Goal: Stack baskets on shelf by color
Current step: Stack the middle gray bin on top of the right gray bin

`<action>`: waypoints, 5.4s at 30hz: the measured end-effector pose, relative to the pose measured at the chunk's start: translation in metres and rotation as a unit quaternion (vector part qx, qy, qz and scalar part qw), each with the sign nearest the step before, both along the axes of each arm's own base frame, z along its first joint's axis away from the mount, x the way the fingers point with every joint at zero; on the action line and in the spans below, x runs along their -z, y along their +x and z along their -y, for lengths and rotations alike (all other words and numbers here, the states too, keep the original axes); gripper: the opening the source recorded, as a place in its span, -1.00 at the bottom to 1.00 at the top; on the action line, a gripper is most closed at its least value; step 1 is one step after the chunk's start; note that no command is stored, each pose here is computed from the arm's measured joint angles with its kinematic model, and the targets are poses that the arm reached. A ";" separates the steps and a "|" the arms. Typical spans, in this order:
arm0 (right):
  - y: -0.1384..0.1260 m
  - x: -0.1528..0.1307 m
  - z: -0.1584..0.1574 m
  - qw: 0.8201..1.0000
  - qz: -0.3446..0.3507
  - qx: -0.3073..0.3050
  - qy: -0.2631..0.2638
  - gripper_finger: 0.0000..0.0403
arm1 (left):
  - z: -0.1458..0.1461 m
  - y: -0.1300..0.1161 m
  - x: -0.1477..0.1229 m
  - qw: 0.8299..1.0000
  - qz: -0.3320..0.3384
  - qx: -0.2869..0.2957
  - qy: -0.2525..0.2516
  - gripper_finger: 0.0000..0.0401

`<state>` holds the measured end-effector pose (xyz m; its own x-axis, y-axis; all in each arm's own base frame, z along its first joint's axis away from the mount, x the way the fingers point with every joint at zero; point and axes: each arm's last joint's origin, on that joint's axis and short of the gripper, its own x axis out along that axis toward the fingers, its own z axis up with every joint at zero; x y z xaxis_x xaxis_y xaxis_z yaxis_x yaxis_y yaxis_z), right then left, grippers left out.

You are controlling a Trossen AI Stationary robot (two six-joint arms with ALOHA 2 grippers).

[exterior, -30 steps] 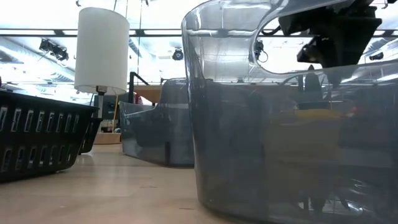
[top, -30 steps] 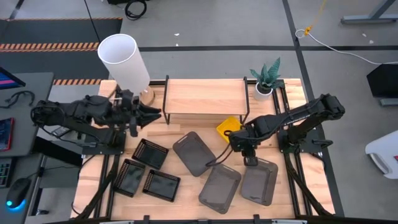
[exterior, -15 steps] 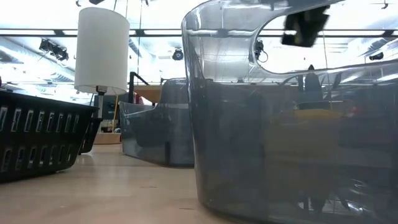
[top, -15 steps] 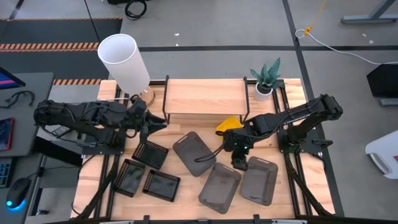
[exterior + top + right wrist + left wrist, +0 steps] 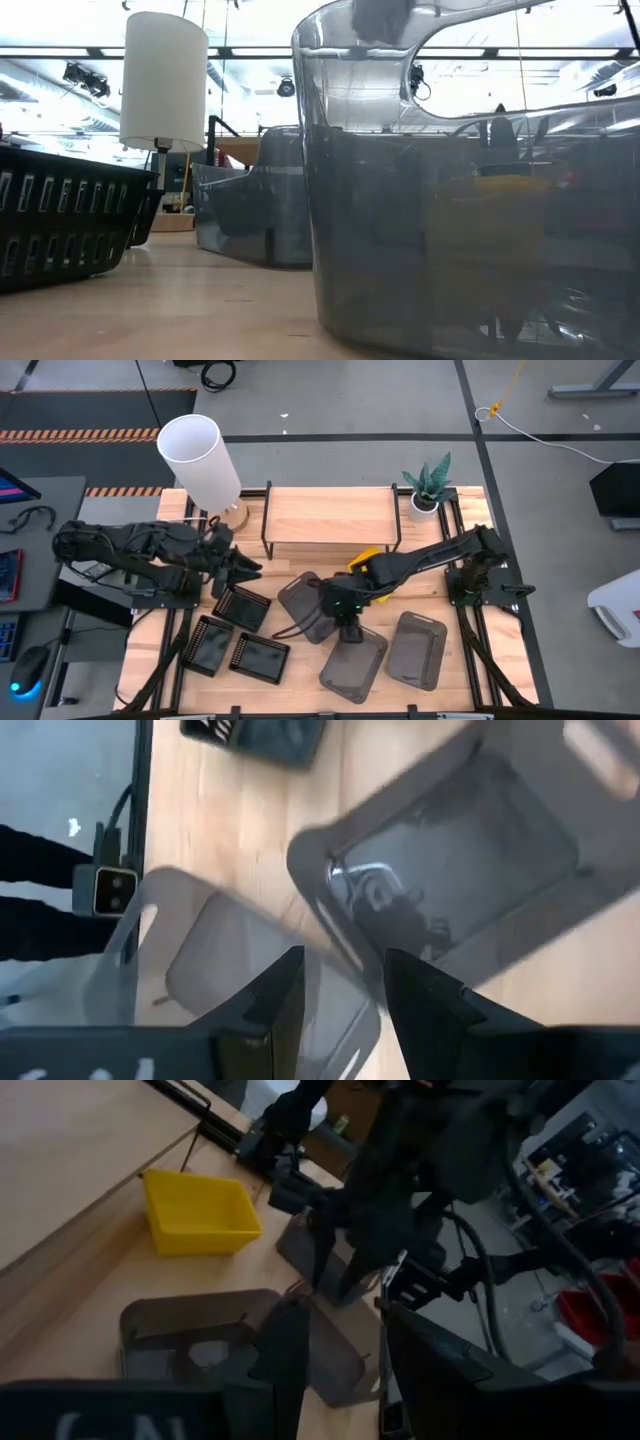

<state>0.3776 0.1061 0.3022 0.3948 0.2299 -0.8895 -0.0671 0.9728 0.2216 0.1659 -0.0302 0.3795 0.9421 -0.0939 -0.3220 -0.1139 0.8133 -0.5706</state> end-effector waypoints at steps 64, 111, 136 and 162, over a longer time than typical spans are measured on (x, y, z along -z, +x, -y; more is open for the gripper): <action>-0.129 0.039 0.021 0.964 -0.119 0.223 0.088 -0.26 | 0.000 0.009 0.013 0.992 -0.047 -0.105 0.060 -0.29; -0.069 0.143 -0.015 0.981 -0.131 0.142 0.024 -0.87 | 0.000 0.009 0.012 0.991 -0.045 -0.104 0.065 -0.29; -0.073 0.084 -0.003 0.981 -0.110 0.142 0.078 -0.98 | 0.000 0.009 0.012 0.991 -0.043 -0.106 0.065 -0.29; -0.183 0.003 0.031 0.981 -0.119 0.149 0.020 -0.97 | 0.000 0.009 0.012 0.991 -0.043 -0.106 0.065 -0.29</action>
